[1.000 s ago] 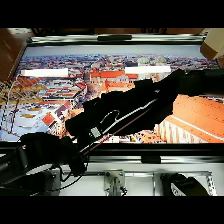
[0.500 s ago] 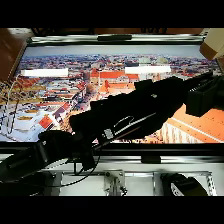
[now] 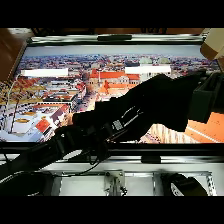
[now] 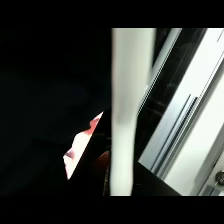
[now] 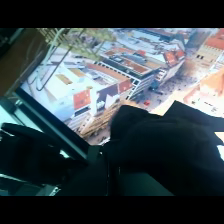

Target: Fold the shirts.

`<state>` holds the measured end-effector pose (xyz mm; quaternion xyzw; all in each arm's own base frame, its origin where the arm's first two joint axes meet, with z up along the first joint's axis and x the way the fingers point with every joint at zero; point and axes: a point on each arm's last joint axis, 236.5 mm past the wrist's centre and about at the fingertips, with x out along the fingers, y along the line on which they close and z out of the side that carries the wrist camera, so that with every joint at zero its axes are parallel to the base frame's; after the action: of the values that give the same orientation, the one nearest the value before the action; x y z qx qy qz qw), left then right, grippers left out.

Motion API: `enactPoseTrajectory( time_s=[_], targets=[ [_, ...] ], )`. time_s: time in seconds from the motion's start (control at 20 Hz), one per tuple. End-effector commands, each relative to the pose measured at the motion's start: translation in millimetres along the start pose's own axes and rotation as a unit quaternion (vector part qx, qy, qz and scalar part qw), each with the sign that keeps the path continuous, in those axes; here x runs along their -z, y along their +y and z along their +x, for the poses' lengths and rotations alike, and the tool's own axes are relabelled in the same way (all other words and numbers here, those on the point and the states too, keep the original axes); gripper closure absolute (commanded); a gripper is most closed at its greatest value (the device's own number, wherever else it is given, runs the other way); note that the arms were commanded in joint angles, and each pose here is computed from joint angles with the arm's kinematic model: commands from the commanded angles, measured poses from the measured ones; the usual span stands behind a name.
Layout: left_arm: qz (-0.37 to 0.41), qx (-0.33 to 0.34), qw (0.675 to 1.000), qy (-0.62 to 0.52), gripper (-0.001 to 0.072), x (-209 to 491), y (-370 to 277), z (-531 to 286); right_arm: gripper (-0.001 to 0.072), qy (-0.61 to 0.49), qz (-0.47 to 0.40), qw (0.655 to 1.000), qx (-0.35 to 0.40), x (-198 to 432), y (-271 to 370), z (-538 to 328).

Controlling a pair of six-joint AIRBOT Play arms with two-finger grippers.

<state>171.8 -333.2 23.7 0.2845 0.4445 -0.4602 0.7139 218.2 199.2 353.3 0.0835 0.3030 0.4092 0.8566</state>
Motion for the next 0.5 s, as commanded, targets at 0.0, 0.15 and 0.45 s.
enactPoseTrajectory(
  time_s=[0.0,0.15,0.45],
  targets=[
    [-0.042,0.03,0.998,-0.043,0.0669,-24.5,-11.2,12.6,0.0658,0.011,0.018,1.0,-0.017,5.0,8.4,-0.4],
    [-0.048,0.028,0.996,-0.066,0.0669,-36.7,-6.7,7.2,0.0658,0.06,0.041,0.997,0.025,29.0,-10.0,-2.4],
    [-0.044,0.033,0.998,-0.027,0.0669,-21.1,-10.0,0.8,0.0658,0.102,0.056,0.985,0.126,50.8,-55.9,-12.7]
  ],
)
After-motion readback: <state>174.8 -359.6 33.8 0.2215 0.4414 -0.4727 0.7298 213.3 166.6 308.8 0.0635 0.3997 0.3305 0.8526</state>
